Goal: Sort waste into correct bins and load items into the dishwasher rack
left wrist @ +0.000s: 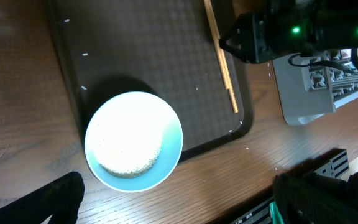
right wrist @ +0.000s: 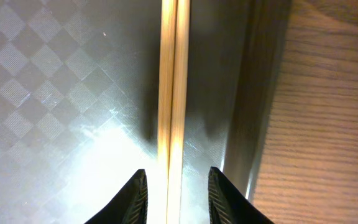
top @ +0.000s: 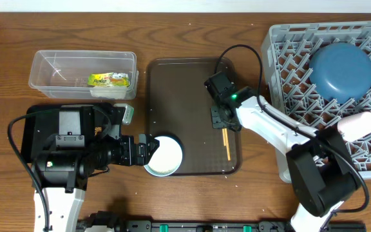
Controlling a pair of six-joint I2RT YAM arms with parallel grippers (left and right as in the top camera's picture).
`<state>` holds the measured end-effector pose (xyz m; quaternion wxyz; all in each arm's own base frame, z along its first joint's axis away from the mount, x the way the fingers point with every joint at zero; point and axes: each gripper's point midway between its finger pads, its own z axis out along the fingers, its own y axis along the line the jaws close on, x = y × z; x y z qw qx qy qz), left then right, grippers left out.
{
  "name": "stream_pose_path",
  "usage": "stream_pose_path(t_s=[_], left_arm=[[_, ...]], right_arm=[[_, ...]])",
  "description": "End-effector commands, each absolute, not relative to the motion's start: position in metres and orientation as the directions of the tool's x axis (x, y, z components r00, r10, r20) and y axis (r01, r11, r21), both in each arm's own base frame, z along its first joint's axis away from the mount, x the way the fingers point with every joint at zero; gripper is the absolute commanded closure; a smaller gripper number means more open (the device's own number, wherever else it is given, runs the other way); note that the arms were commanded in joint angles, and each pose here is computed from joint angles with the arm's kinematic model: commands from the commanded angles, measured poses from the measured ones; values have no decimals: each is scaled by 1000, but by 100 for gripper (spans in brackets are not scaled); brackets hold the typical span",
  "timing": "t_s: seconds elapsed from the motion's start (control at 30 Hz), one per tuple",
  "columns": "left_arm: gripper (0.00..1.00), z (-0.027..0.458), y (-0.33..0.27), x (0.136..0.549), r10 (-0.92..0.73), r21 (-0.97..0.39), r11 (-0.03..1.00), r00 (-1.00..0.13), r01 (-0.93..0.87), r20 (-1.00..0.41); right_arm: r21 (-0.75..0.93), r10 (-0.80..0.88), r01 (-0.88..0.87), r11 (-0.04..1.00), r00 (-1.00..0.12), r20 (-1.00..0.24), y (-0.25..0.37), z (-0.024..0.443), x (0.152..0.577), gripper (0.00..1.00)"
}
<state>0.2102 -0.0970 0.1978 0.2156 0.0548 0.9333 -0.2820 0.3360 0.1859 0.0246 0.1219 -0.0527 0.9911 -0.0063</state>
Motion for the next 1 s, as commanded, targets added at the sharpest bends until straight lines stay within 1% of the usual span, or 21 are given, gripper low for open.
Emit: stream_pose_path(t_s=[0.0, 0.07, 0.2, 0.33, 0.43, 0.53, 0.57, 0.63, 0.7, 0.73, 0.77, 0.83, 0.97], left_arm=[[2, 200, -100, 208, -15, -513, 826, -899, 235, -437], [2, 200, -99, 208, -12, -508, 828, -898, 238, -439], [2, 201, -99, 209, -13, -508, 827, -896, 240, -444], [2, 201, -99, 209, -12, -507, 827, -896, 241, -445], [2, 201, -99, 209, -12, -508, 827, -896, 240, -444], [2, 201, -99, 209, -13, -508, 827, -896, 240, -444], [2, 201, -99, 209, -12, -508, 827, -896, 240, -444], [2, 201, -99, 209, -12, -508, 827, -896, 240, -444], [2, 201, -99, 209, -12, -508, 827, -896, 240, -444], [2, 201, -99, 209, -12, -508, 827, -896, 240, -444], [2, 201, -99, 209, -12, -508, 827, -896, 240, -444], [2, 201, -99, 209, -13, -508, 827, -896, 240, -443], [2, 201, -99, 209, -12, -508, 827, -896, 240, -444]], right_arm=[[-39, -68, -61, 997, -967, -246, 177, 26, 337, 74], [-43, -61, -53, 998, -968, -244, 176, 23, 338, 77], [-55, -48, -37, 998, -975, -218, 170, 13, 337, 86], [-27, -30, -25, 999, -979, -204, 174, 5, 338, 94], [-32, -35, -30, 999, -980, -197, 176, -3, 338, 96], [-42, -33, -26, 999, -985, -170, 176, -15, 335, 94], [-47, -34, -27, 999, -987, -158, 175, -19, 333, 93], [-58, -37, -29, 998, -989, -140, 174, -27, 331, 85], [-66, -38, -29, 997, -991, -127, 172, -29, 328, 81], [-67, -38, -30, 997, -991, -124, 172, -29, 327, 82], [-66, -38, -30, 997, -991, -125, 172, -29, 327, 86], [-56, -42, -36, 998, -991, -127, 174, -27, 328, 98], [-38, -55, -49, 998, -985, -161, 175, -12, 334, 99]])
